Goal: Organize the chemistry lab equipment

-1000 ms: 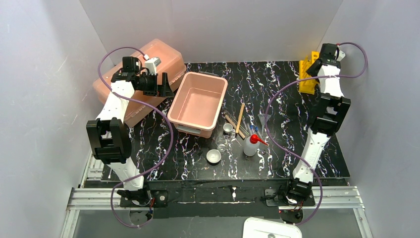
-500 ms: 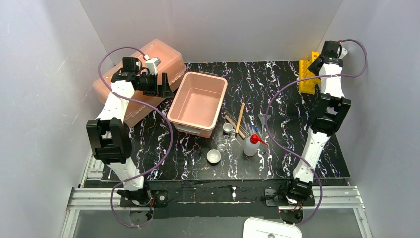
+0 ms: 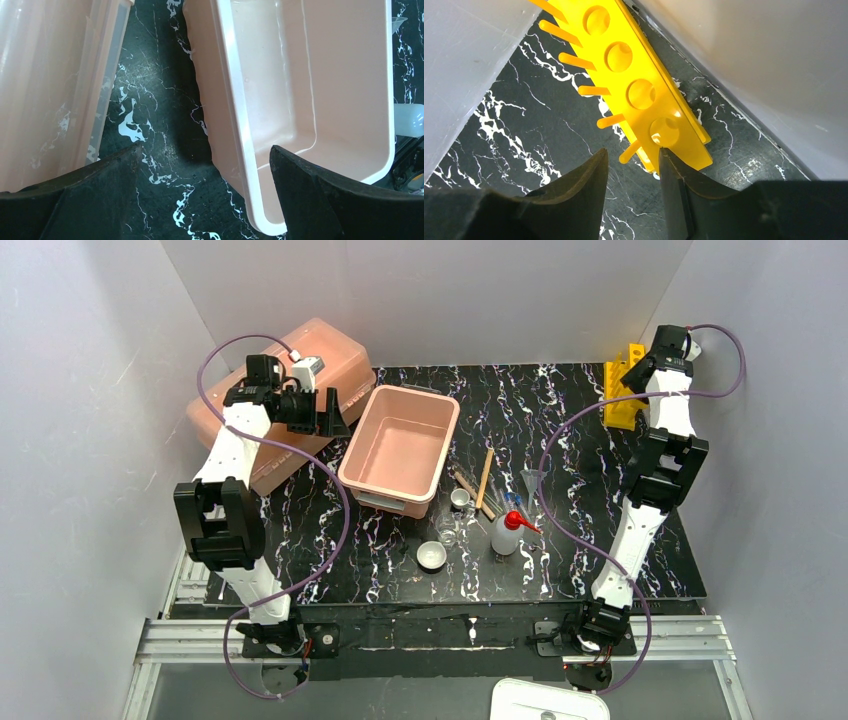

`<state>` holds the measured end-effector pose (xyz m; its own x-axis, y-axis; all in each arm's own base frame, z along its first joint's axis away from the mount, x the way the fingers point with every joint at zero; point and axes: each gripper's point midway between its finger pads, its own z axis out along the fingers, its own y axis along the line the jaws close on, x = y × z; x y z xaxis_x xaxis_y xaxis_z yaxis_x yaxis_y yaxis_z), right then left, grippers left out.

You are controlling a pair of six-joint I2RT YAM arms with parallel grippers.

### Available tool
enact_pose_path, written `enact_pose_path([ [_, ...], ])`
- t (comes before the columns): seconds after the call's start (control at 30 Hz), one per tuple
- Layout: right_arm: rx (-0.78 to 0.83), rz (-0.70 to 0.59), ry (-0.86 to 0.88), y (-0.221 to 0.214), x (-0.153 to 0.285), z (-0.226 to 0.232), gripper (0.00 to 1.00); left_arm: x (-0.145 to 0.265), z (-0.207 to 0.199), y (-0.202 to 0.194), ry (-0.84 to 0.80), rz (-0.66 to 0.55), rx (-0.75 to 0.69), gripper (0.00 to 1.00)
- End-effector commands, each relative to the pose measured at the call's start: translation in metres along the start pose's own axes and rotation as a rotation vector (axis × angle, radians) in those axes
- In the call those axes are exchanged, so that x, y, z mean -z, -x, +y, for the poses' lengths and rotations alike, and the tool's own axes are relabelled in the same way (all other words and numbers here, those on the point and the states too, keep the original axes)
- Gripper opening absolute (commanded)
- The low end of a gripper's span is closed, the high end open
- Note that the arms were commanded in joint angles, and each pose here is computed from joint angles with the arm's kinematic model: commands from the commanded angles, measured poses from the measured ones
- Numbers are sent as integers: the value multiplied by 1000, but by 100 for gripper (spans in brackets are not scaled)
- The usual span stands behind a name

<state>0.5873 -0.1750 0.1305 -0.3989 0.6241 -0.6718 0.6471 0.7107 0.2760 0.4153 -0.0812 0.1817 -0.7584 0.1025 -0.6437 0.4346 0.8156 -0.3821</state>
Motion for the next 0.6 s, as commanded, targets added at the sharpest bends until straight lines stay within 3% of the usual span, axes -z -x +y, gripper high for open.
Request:
enact_pose_path([
  [0.0, -80, 28, -40, 0, -4, -20, 49, 16, 10, -3, 52, 1, 7, 99],
  [0.33, -75, 37, -152, 3, 0, -42, 42, 35, 18, 6, 78, -40, 19, 99],
  [0.57, -60, 75, -202, -6, 0, -57, 43, 39, 21, 4, 72, -50, 52, 99],
])
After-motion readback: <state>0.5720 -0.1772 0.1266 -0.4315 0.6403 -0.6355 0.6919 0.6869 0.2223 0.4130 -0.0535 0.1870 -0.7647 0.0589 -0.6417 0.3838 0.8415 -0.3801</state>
